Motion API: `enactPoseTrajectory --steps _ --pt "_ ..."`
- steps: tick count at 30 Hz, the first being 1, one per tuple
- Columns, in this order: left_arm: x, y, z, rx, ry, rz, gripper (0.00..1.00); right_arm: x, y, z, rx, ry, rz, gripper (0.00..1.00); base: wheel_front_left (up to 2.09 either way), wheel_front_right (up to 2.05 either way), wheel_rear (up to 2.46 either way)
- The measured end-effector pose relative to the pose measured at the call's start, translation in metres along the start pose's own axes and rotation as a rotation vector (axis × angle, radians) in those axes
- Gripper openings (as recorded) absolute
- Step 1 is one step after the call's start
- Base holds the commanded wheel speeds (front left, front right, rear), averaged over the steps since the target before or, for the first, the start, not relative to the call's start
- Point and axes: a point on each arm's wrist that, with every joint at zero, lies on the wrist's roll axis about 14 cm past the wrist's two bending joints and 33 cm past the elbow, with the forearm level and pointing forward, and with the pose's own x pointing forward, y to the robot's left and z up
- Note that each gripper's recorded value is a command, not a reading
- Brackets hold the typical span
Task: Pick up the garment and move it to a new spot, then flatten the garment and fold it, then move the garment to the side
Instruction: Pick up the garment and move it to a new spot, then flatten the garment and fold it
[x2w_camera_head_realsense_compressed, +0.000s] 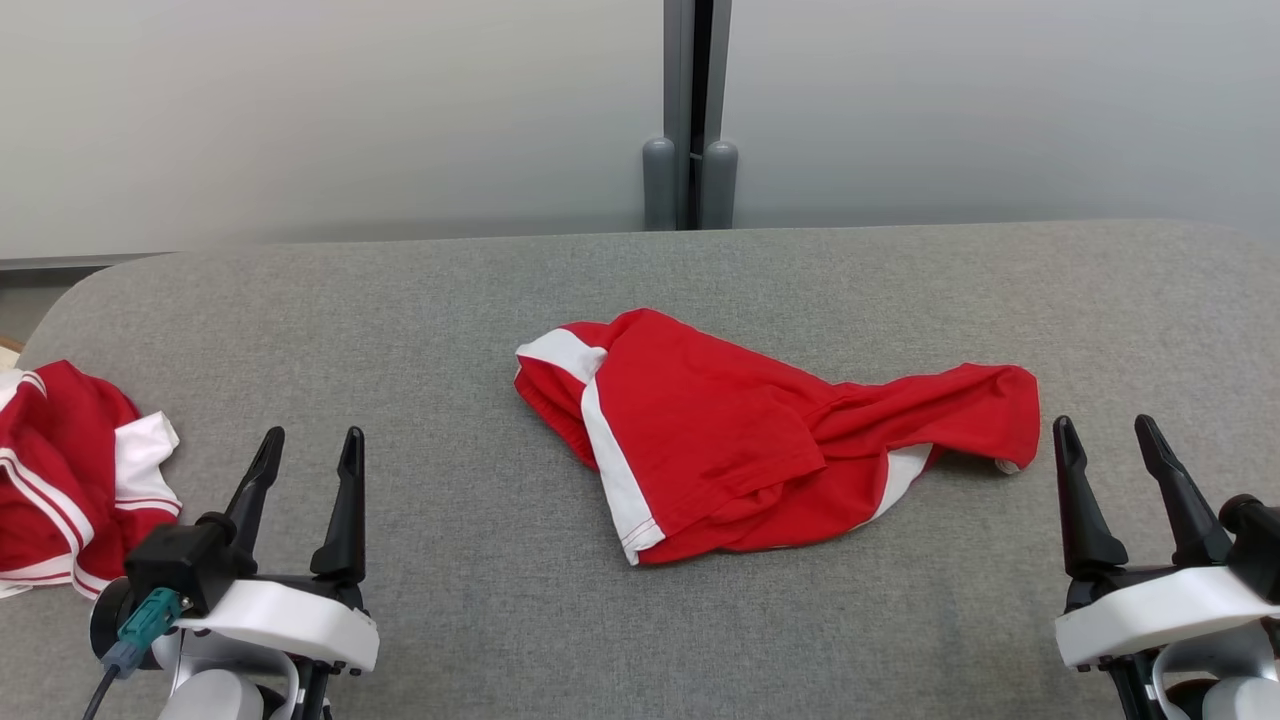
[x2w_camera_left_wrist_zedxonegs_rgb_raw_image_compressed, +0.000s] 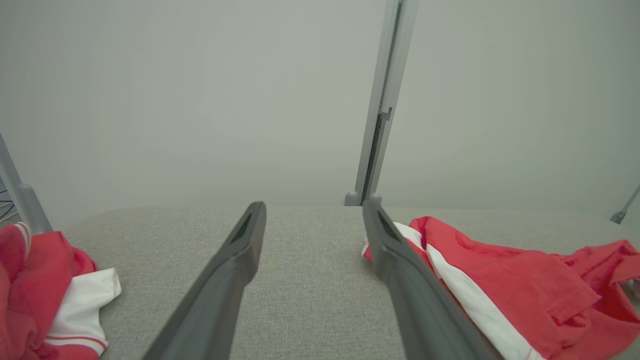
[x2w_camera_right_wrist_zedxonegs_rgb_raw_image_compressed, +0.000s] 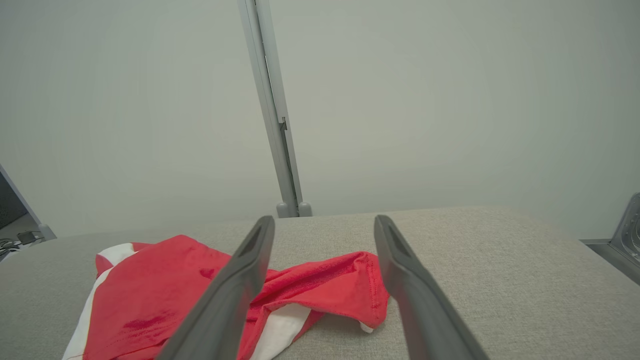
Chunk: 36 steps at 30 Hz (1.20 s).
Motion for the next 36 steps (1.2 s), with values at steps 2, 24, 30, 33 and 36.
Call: enactPoseTrajectory --steps 2,24,30,33,36 --pt "-0.001 0.001 -0.001 0.001 0.003 0.003 1.00 0.001 0.000 0.000 0.000 0.000 0.001 1.00 0.00 0.00 0.00" --pt "0.022 0.005 0.002 -0.010 -0.015 0.034 1.00 0.024 0.140 -0.103 -0.070 0.340 0.483 1.00 0.00 0.00 0.00" --pt "0.030 0.017 -0.008 -0.002 0.010 0.062 1.00 0.021 0.176 -0.147 -0.146 0.456 0.657 1.00 0.00 0.00 0.00" --pt "0.032 0.022 -0.011 0.010 0.019 0.074 1.00 0.023 0.180 -0.164 -0.202 0.493 0.695 1.00 0.00 0.00 0.00" --pt "0.035 0.025 -0.012 0.019 0.018 0.081 1.00 0.030 0.182 -0.171 -0.258 0.496 0.721 1.00 0.00 0.00 0.00"
